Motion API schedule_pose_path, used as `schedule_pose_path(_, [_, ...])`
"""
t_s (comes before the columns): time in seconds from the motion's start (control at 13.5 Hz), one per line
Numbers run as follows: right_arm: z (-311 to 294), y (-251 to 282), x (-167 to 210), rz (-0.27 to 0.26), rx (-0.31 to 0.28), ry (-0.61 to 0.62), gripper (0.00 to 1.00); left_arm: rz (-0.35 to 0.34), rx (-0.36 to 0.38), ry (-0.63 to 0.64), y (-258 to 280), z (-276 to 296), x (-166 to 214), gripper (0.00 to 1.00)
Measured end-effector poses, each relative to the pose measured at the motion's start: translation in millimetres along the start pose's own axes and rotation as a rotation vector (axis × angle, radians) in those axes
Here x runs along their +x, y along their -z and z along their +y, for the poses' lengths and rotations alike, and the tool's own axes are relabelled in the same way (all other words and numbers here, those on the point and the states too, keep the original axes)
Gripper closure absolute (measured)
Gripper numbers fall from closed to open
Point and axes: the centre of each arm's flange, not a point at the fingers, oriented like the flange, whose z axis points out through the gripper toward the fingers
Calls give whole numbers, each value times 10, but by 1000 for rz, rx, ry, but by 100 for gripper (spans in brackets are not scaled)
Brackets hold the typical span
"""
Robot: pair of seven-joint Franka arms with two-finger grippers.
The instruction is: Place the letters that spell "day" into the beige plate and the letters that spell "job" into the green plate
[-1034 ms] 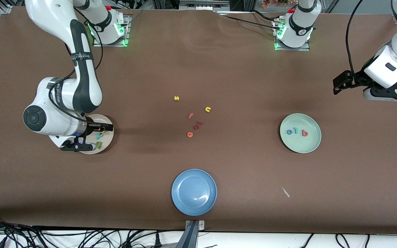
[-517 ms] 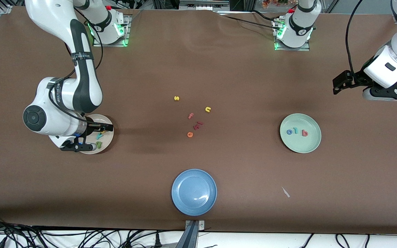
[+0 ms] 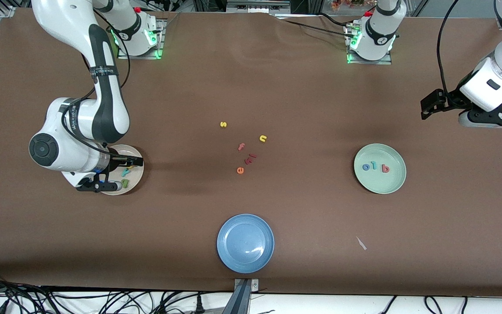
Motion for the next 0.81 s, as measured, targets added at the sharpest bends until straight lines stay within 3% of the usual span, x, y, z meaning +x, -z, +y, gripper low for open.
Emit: schedule_pose_path(0.81, [0,0,0,0,0,9,0,-3,0,0,-3,1,-3,0])
